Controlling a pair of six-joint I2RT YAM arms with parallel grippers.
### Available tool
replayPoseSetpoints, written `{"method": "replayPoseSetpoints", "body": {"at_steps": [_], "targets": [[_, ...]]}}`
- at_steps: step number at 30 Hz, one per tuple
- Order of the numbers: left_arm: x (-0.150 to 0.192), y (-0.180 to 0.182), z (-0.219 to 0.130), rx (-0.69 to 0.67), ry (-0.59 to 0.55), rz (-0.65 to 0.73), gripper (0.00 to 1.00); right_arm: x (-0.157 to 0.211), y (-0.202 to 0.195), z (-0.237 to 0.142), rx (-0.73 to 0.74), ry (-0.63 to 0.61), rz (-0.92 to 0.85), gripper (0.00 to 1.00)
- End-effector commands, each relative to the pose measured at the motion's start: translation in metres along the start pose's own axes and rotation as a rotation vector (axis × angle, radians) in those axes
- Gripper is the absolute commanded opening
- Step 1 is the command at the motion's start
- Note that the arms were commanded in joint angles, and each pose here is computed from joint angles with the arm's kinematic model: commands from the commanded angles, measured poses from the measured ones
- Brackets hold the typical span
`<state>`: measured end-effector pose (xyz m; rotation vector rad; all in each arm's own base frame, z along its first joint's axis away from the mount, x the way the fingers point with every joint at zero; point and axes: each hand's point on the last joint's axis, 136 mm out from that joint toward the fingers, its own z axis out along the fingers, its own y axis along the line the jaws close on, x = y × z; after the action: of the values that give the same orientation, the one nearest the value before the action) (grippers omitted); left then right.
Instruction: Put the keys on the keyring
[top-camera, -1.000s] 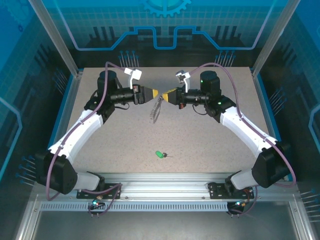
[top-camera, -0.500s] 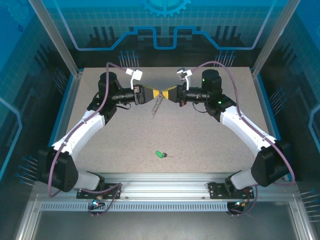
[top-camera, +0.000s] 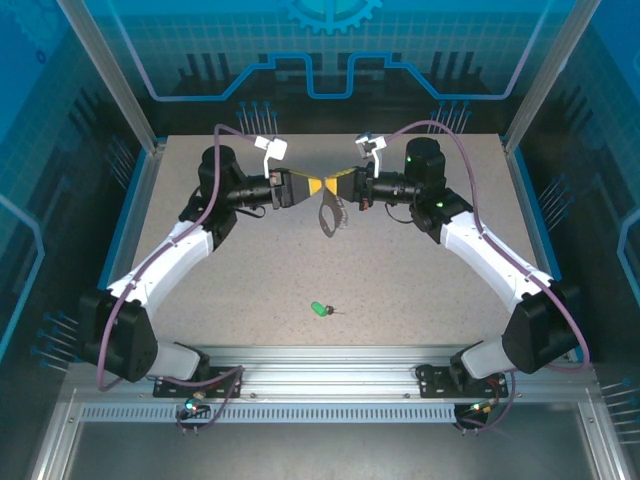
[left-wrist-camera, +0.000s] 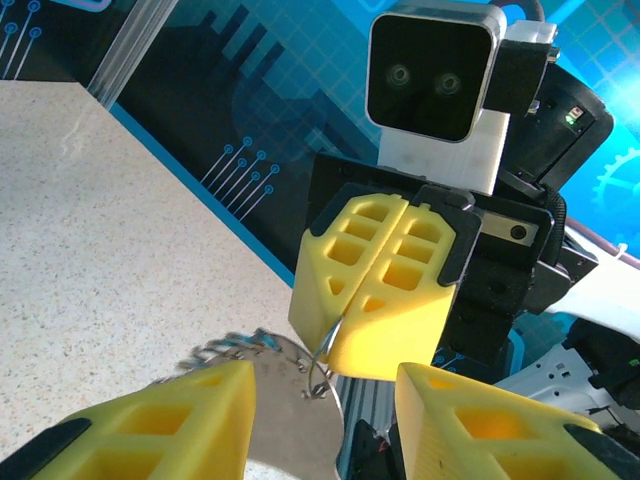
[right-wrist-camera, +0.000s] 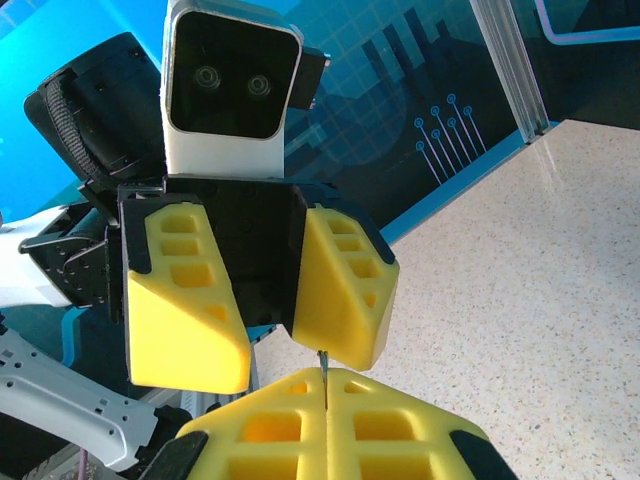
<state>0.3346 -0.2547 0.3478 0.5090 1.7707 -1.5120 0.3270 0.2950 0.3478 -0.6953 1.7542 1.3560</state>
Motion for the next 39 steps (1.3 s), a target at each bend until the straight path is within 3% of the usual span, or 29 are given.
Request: {"method": "replayPoseSetpoints", "body": {"at_steps": [1,13,21,24,27,32,39], "targets": [[0.005,-0.004,0.005,0.044,0.013,0.004,0.41,-0.013,0.007,-0.004,-0.023,-0.03,-0.03,0.0],[0.005,-0.009,0.013,0.075,0.013,0.013,0.21,-0.01,0.004,-0.003,-0.018,-0.03,-0.022,0.0],[0.002,-0.011,0.012,0.079,0.002,0.02,0.0,-0.009,-0.001,-0.007,0.017,-0.034,-0.008,0.0],[0.003,-0.011,0.012,0.069,0.01,0.03,0.0,-0.012,-0.009,-0.019,0.067,-0.061,0.014,0.25],[0.003,-0.011,0.012,0.059,0.022,0.046,0.0,-0.018,-0.016,-0.038,0.127,-0.119,0.035,0.39],[0.006,-0.014,0.011,0.054,0.069,0.09,0.0,-0.016,-0.014,-0.061,0.172,-0.187,0.05,0.49],[0.012,-0.021,0.012,0.09,0.157,0.127,0.0,-0.006,0.0,-0.06,0.128,-0.152,0.043,0.55]]}}
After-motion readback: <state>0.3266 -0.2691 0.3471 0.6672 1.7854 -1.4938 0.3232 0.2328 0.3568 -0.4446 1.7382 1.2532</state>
